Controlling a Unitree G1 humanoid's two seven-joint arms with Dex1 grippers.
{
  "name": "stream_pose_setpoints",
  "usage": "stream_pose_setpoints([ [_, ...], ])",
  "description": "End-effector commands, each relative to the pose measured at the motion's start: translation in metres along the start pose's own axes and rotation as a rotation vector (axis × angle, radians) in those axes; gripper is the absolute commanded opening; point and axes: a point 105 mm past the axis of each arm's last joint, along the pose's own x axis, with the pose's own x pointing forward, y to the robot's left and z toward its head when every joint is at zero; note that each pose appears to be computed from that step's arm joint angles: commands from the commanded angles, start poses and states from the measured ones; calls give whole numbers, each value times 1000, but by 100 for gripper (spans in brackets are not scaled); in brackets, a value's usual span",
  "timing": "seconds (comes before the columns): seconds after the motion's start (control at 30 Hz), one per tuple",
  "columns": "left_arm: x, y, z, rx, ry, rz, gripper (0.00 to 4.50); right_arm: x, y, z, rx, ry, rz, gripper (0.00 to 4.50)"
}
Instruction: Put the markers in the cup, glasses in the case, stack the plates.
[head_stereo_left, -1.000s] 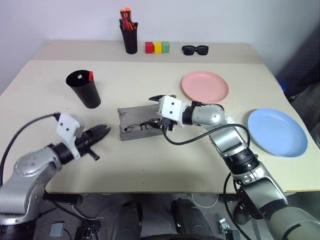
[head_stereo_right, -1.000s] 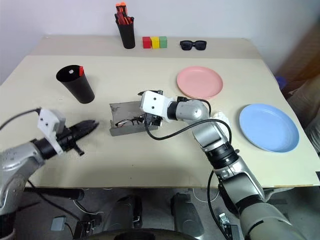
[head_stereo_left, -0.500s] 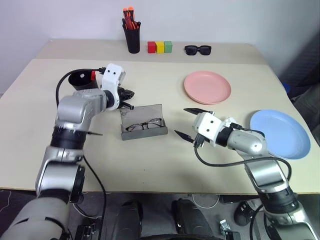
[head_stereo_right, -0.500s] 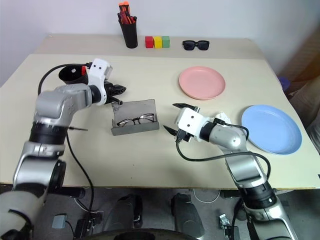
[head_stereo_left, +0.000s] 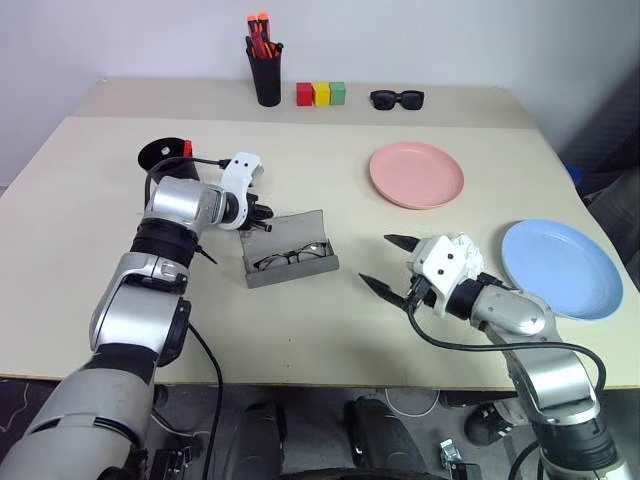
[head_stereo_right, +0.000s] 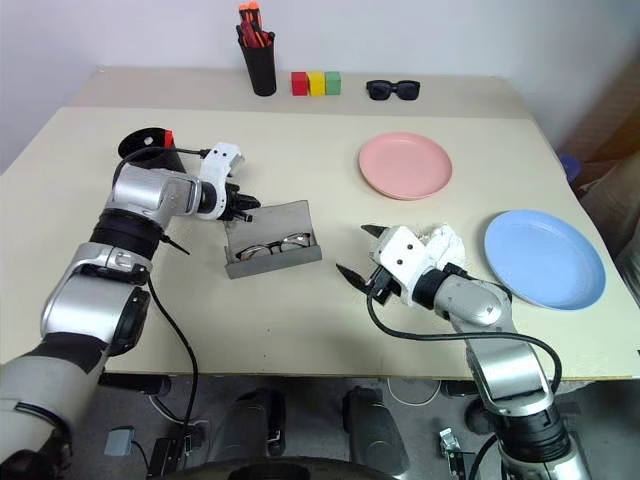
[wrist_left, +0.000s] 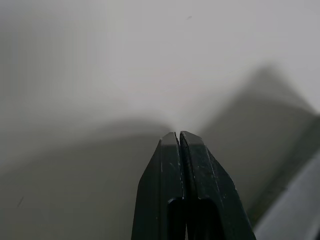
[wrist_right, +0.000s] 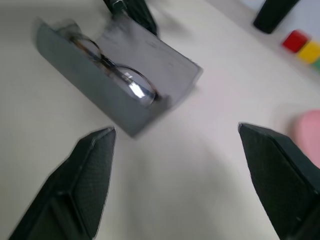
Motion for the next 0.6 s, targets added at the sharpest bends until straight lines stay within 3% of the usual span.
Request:
stream_pose_setpoints([
  [0.03, -10, -5, 8, 55, -50, -35, 3, -5, -4, 9, 15, -37, -17, 396],
  [0.37, -39, -34, -12, 214, -107, -173, 3, 0, -4, 3, 46, -35, -21, 396],
  [0.6, -62, -63, -44, 388, -116, -284, 3, 3, -12, 1, 73, -34, -54, 396],
])
